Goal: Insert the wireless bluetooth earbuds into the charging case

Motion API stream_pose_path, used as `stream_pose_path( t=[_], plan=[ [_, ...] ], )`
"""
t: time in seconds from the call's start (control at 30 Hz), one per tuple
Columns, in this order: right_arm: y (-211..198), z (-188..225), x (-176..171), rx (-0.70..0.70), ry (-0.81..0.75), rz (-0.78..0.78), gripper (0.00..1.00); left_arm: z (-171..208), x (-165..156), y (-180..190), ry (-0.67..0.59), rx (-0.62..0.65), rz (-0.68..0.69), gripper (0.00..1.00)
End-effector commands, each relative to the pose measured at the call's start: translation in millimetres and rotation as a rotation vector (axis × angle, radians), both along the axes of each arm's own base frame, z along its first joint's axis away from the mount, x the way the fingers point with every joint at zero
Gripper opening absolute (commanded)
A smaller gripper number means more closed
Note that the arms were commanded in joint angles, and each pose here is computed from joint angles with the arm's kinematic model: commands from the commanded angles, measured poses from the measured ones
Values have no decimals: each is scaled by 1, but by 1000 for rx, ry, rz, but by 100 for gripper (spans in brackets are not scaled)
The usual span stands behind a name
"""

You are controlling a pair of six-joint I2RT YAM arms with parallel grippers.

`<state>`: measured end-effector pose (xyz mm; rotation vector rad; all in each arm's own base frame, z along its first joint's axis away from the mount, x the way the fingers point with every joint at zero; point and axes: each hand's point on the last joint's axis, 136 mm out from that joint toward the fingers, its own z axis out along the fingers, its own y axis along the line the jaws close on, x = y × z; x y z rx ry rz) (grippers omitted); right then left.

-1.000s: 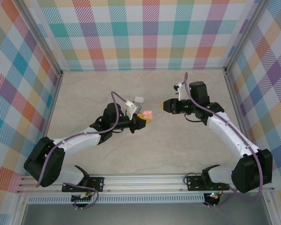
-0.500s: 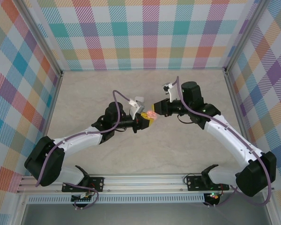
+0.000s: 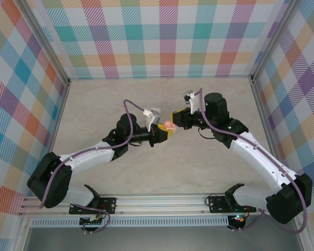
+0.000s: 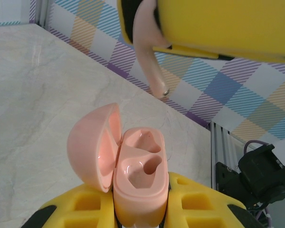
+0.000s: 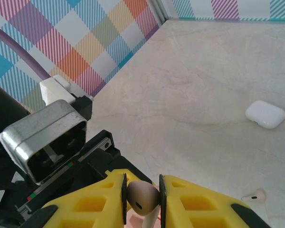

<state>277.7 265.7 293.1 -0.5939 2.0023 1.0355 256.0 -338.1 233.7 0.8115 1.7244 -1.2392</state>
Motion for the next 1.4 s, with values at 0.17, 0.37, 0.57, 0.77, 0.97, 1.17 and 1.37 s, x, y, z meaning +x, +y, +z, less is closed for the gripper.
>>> stream_pose_path(
  t=[0.17, 0.37, 0.57, 0.77, 0.97, 1.17, 1.37],
  plan=[
    [1, 12, -1, 19, -79, -5, 26, 48, -5, -7, -69, -113, -1, 5],
    [1, 13, -2, 18, -88, -5, 26, 51, 0, -5, -64, -117, 32, 5],
    [1, 11, -3, 13, -86, -3, 26, 54, 2, -5, -58, -120, 47, 6],
    [1, 10, -3, 11, -86, -1, 26, 57, 0, -6, -59, -125, 39, 6],
    [2, 7, -4, 8, -79, 4, 26, 58, 1, -7, -53, -126, 40, 6],
    [4, 6, -5, 7, -74, 12, 26, 58, 2, -7, -45, -126, 46, 6],
    [5, 6, -6, 3, -75, 18, 26, 59, 4, -6, -43, -124, 62, 5]
  ],
)
